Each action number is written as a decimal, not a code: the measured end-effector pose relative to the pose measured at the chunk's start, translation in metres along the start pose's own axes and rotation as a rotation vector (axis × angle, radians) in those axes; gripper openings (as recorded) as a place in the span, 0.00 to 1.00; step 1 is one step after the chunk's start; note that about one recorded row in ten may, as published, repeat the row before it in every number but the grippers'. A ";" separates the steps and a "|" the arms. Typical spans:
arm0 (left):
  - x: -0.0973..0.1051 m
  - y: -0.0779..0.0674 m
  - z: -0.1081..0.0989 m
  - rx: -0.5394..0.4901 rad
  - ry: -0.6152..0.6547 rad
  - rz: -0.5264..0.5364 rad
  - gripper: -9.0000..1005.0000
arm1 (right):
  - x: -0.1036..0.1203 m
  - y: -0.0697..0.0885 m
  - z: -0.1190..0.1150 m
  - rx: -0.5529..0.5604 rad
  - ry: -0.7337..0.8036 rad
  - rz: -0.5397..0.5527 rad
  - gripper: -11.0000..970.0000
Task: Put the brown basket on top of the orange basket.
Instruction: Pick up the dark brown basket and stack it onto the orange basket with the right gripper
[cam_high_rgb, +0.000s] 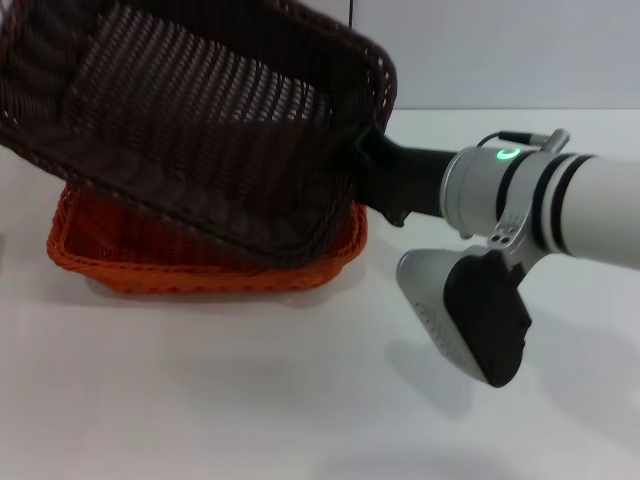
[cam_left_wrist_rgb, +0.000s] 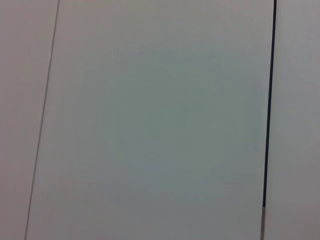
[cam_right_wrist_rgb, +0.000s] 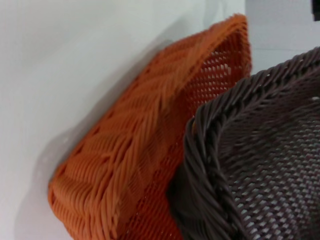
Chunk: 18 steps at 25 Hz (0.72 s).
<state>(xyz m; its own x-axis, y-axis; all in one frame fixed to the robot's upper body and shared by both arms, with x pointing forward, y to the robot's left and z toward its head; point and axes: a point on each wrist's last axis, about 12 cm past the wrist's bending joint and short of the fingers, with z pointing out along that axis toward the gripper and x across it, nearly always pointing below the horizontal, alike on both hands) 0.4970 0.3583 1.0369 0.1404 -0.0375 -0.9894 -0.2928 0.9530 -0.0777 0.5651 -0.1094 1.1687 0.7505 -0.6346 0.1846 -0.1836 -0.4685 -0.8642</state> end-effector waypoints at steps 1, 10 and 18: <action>-0.001 -0.001 0.000 0.002 -0.002 -0.002 0.79 | 0.000 0.000 0.000 0.000 0.000 0.000 0.17; 0.001 -0.004 -0.001 0.008 0.004 -0.006 0.78 | 0.011 -0.007 -0.024 -0.052 -0.086 0.056 0.17; 0.005 -0.006 -0.004 0.004 0.022 -0.025 0.78 | 0.017 -0.001 -0.022 -0.075 -0.077 0.065 0.17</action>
<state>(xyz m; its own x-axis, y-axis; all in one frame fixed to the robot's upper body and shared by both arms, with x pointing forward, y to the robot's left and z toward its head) 0.4959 0.3510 1.0324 0.1267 -0.0674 -0.9896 -0.2859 0.9529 -0.1015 0.5642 -0.1335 1.1830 0.7817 -0.6171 0.0906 -0.2780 -0.4747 -0.8351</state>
